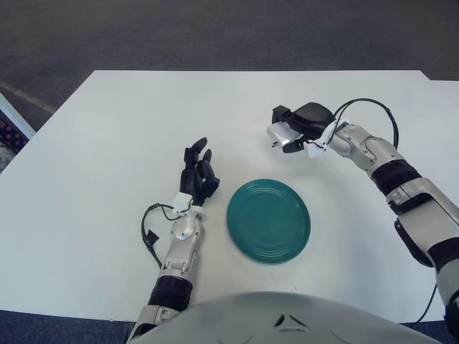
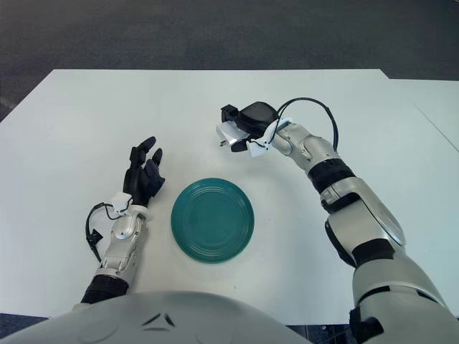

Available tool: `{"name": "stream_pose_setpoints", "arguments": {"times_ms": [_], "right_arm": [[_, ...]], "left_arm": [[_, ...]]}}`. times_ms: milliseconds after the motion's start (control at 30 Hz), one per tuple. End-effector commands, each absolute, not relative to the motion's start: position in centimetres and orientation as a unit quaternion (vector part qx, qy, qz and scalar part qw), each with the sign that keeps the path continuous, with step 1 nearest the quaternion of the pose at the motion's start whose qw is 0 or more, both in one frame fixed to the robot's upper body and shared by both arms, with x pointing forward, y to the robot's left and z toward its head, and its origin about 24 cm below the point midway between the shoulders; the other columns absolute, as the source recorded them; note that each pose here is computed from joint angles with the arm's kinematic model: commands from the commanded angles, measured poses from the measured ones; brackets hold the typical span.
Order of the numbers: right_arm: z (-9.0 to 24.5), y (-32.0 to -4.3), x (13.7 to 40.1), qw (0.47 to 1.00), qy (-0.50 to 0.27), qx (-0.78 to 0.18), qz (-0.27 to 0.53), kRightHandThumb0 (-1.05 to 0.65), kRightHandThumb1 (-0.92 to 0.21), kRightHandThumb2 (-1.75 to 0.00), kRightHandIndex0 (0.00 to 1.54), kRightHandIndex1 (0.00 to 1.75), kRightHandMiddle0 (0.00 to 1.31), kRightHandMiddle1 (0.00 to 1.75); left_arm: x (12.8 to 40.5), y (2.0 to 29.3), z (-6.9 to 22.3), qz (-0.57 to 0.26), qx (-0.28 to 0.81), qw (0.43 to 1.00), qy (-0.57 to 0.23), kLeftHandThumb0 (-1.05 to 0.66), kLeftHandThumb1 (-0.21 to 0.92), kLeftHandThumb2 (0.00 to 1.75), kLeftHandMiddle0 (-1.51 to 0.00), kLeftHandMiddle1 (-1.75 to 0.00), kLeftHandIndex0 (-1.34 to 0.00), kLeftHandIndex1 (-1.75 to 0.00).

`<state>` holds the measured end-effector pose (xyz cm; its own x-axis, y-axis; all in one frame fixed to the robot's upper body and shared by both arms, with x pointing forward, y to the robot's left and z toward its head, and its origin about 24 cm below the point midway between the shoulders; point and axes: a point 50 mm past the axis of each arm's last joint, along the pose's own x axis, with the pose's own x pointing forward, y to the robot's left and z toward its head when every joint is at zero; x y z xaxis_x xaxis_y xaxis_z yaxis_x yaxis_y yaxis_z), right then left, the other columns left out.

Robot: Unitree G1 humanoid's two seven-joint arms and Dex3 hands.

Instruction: Put the charger into the plate.

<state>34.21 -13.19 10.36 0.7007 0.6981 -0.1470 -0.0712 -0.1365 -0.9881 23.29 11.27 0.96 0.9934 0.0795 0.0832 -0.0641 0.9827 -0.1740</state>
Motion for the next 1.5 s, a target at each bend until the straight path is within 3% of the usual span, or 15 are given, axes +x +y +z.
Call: {"name": "stream_pose_setpoints", "arguments": {"times_ms": [0, 533, 1133, 1467], "right_arm": [[11.3, -13.3, 33.6, 0.594, -0.251, -0.697, 0.312, -0.47, -0.92, -0.71, 0.99, 1.75, 0.80, 1.75], [11.0, -13.3, 30.0, 0.554, -0.275, -0.708, 0.340, -0.48, -0.92, -0.72, 1.13, 1.75, 0.85, 1.75], [10.3, -13.7, 27.0, 0.537, -0.302, -0.703, 0.354, -0.51, -0.92, -0.65, 1.32, 1.75, 1.06, 1.75], [8.8, -12.6, 26.5, 0.528, -0.281, -0.693, 0.402, -0.52, -0.92, -0.65, 1.31, 1.75, 1.01, 1.75]], "left_arm": [[23.2, 10.6, 0.7, 0.044, -0.102, 0.993, -0.030, -0.93, 0.92, 0.93, -0.49, -0.03, 0.00, -0.94], [23.1, 10.6, 0.8, 0.041, -0.090, 0.995, -0.034, -0.92, 0.92, 0.94, -0.49, -0.02, 0.00, -0.90], [22.9, 10.9, 0.9, 0.044, -0.090, 0.995, -0.022, -0.92, 0.92, 0.94, -0.49, -0.02, 0.00, -0.92], [22.9, 10.9, 0.8, 0.035, -0.094, 0.995, -0.025, -0.92, 0.92, 0.94, -0.47, -0.01, 0.00, -0.87]]}}
